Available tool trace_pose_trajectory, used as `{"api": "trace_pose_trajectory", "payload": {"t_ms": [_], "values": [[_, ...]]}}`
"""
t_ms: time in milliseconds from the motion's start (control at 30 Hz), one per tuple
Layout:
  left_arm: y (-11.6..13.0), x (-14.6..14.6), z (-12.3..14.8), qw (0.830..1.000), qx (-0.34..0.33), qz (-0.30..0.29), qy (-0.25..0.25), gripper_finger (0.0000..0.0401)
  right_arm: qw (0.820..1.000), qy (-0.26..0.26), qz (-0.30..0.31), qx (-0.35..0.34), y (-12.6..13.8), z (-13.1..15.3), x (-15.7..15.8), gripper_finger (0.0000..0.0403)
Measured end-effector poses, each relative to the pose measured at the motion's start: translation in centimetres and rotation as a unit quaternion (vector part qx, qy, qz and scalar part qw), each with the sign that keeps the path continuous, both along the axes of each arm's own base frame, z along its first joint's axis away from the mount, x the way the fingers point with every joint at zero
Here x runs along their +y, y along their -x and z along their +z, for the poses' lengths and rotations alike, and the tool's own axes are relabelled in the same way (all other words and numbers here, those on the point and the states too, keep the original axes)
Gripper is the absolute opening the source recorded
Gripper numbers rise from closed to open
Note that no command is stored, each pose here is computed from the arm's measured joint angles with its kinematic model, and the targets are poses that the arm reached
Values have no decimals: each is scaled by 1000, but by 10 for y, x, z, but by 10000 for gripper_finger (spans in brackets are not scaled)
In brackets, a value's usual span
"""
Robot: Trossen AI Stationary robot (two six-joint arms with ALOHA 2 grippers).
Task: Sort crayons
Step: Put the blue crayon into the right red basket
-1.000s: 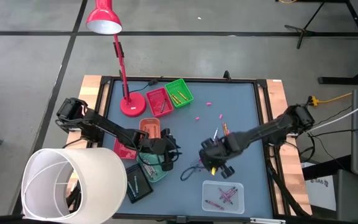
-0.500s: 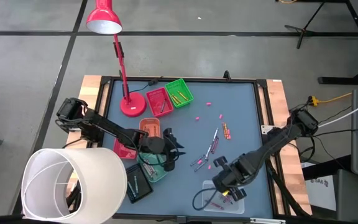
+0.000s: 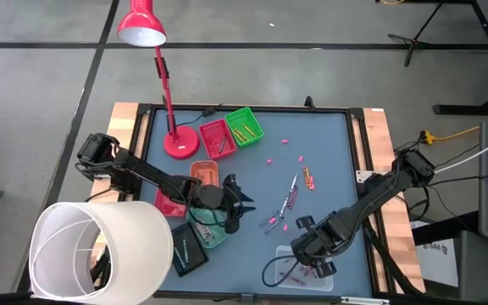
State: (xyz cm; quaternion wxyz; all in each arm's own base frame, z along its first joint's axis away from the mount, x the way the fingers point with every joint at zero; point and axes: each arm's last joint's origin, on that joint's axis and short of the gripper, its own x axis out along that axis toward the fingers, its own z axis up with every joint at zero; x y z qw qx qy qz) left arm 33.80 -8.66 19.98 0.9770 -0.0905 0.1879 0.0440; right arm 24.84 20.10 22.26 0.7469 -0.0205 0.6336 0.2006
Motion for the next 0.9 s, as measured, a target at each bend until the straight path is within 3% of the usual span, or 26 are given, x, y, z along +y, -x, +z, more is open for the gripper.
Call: {"api": "trace_pose_trajectory", "payload": {"t_ms": [167,400,733,900], "values": [[-2,-1,4,1000,-25,-1,7,110,1000,1,3,-2,0,0,0,104],[-15,-4,-11,998,-68,11,15,110,1000,9,6,2,2,2,-2,107],[-46,-8,-44,998,-60,20,-8,110,990,121,22,-74,20,31,-25,108],[-62,-13,-60,999,-38,11,-32,110,985,140,12,-102,31,35,-37,108]]}}
